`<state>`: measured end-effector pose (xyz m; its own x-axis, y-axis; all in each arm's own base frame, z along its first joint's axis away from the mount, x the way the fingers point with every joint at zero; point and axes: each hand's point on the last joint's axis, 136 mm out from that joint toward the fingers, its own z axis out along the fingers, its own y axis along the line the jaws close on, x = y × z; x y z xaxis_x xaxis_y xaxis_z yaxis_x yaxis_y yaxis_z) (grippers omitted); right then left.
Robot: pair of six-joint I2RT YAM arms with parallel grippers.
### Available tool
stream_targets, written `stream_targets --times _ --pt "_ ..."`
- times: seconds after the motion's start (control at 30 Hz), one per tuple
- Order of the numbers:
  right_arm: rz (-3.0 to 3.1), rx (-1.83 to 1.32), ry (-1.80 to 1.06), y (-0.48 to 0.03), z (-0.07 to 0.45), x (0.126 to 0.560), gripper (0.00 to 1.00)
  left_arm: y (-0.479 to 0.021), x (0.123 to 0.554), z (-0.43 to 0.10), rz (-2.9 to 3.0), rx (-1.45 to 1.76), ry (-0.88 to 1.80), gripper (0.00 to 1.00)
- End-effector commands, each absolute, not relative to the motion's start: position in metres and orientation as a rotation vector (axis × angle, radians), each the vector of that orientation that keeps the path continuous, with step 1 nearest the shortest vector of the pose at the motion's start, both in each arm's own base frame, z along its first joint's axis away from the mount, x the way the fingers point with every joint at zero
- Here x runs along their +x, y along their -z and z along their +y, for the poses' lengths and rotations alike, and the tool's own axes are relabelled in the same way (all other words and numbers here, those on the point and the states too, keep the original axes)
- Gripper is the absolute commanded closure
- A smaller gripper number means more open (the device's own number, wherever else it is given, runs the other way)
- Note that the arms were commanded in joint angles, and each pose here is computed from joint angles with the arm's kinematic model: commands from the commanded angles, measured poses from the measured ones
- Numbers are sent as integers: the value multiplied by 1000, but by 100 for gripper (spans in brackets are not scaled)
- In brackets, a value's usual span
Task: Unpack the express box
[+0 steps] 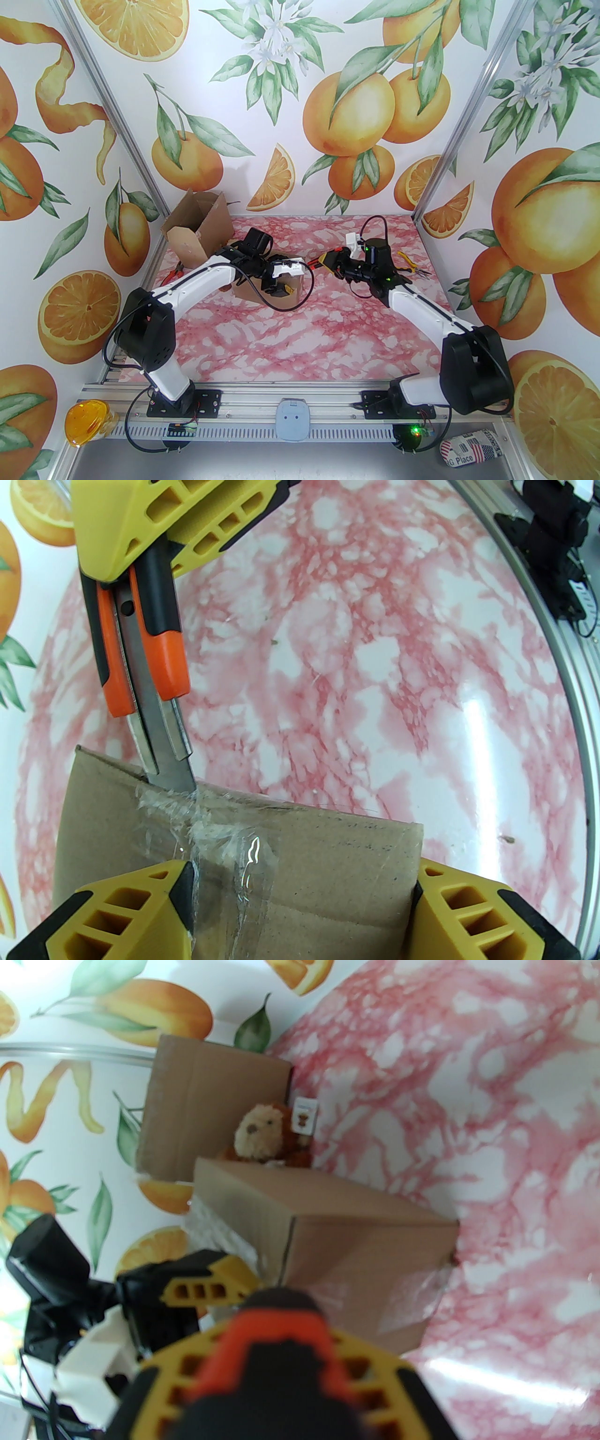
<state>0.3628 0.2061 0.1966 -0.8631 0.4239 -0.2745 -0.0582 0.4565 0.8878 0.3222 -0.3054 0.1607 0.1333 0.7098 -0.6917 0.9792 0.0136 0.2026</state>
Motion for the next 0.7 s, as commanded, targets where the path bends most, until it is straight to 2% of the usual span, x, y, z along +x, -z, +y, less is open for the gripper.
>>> stream_targets --times 0.0,0.23,0.43,0.67 --pt "2681 433 -1425 -106 229 286 100 -198 358 -319 1522 1600 376 36" --pt "2664 474 -1426 -102 240 279 100 -194 359 -322 1530 1610 390 37" --pt "2510 532 -1292 -147 200 307 100 -164 343 -308 1642 1639 455 37" --pt "2367 478 -1226 -199 189 328 100 -147 336 -304 1734 1658 520 38"
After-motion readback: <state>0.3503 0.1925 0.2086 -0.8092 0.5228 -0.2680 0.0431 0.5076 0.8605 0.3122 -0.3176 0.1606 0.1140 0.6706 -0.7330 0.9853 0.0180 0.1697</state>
